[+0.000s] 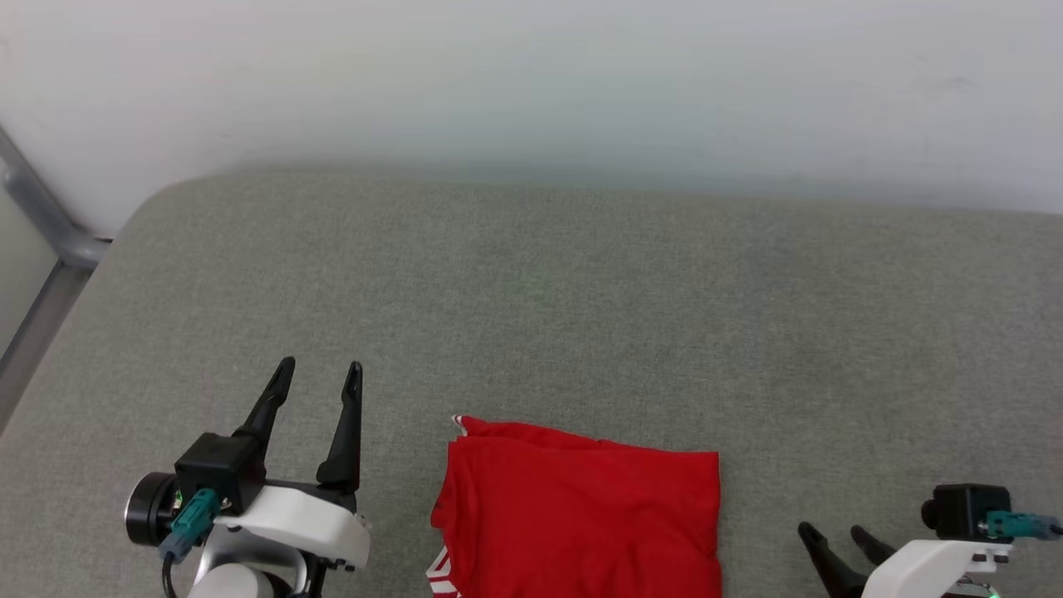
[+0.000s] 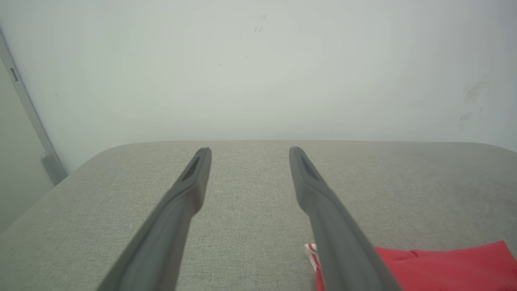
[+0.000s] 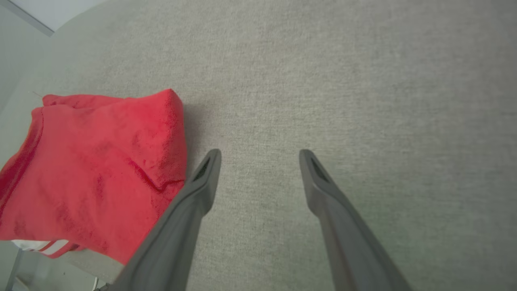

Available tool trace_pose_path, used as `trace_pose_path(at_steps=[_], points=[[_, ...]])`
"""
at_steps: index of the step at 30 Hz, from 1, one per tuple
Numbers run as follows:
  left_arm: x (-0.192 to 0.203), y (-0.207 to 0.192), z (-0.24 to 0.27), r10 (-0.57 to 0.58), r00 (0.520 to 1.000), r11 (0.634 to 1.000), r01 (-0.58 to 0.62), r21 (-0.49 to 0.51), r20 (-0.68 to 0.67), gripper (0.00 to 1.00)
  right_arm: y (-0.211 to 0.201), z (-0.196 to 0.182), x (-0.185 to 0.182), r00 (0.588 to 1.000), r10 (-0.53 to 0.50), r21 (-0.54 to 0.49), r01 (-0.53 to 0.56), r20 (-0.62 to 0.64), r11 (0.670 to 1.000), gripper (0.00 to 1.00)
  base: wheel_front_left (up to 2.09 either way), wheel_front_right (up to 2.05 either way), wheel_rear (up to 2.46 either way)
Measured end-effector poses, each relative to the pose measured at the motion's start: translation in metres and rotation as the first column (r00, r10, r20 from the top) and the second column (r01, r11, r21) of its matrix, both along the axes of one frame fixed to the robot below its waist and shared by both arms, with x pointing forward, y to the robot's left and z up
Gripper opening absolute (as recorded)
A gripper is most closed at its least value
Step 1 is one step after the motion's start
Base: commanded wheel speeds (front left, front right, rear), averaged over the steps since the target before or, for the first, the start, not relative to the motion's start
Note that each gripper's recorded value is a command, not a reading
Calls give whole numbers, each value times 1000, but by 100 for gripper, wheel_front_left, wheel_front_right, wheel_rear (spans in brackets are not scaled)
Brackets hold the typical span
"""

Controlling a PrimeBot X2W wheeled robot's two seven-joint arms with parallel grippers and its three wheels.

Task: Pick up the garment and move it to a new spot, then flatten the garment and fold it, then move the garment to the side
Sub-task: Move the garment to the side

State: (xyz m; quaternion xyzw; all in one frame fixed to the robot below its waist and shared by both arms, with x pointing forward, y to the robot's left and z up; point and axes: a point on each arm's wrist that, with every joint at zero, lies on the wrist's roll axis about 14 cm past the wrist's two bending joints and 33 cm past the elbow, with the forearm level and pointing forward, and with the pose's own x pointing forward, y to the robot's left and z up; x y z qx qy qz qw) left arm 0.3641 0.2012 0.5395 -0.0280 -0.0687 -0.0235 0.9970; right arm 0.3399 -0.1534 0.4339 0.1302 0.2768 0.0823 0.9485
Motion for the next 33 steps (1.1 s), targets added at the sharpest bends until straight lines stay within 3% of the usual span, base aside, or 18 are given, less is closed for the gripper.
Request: trace_pose_path(at_steps=[4,9,18,19,20,21,24,28,33], points=[[11,0,-2,3,1000,1000,-3,-14,-5,100,30,-27,-3,982,99,86,-86,-161,993,100,0,0,0],[20,4,-9,14,1000,1000,-14,-16,-24,100,74,-46,-5,930,239,213,-182,-281,960,100,0,0,0],[31,11,-28,25,997,1000,-26,-5,-71,100,112,-78,-3,842,349,353,-205,-413,913,100,0,0,0],[32,12,-29,25,997,1000,-25,-3,-75,100,114,-81,-4,834,354,363,-202,-424,910,44,0,0,0],[32,12,-31,26,997,1000,-26,-2,-80,100,116,-82,-4,827,361,368,-204,-430,907,11,0,0,0],[32,13,-32,27,996,1000,-27,-2,-81,100,118,-83,-3,823,368,375,-207,-433,904,0,0,0,0],[33,15,-31,30,996,1000,-30,0,-79,100,126,-81,-3,820,387,390,-221,-422,894,0,0,0,0],[32,14,-26,25,998,1000,-24,11,-64,100,132,-68,4,849,391,363,-260,-356,895,0,0,0,0],[27,7,-22,3,999,1000,-2,19,-50,100,101,-58,18,904,326,150,-295,-275,944,0,0,0,0]])
